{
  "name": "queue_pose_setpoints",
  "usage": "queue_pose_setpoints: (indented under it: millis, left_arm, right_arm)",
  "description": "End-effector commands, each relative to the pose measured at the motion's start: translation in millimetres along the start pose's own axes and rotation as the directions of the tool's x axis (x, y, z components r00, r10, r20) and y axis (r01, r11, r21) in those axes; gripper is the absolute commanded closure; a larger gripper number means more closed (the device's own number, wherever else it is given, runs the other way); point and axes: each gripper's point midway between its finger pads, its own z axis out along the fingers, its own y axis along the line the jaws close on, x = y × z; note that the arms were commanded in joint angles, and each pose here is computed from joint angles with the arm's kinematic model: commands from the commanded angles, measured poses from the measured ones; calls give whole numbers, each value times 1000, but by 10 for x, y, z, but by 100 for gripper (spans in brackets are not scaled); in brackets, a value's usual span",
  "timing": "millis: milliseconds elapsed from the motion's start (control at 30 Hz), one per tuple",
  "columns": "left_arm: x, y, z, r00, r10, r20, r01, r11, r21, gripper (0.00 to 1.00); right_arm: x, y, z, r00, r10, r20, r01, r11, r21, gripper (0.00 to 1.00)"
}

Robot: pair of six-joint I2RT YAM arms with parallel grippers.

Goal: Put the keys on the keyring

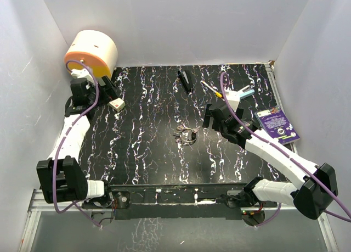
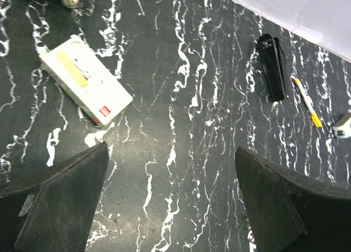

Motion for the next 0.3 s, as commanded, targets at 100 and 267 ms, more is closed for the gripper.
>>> queue_pose_setpoints:
  millis: [100,267]
  left_arm:
    - [-227,58,-138,996,32,81,-27,998,-65,3]
    - [-199,115,-128,995,21,94,-13,996,-85,6]
  right_arm:
    - [-293,76,-96,996,49,81,-47,999,-28,2]
    - [-303,75,-107,995,52,84,-50,998,-30,2]
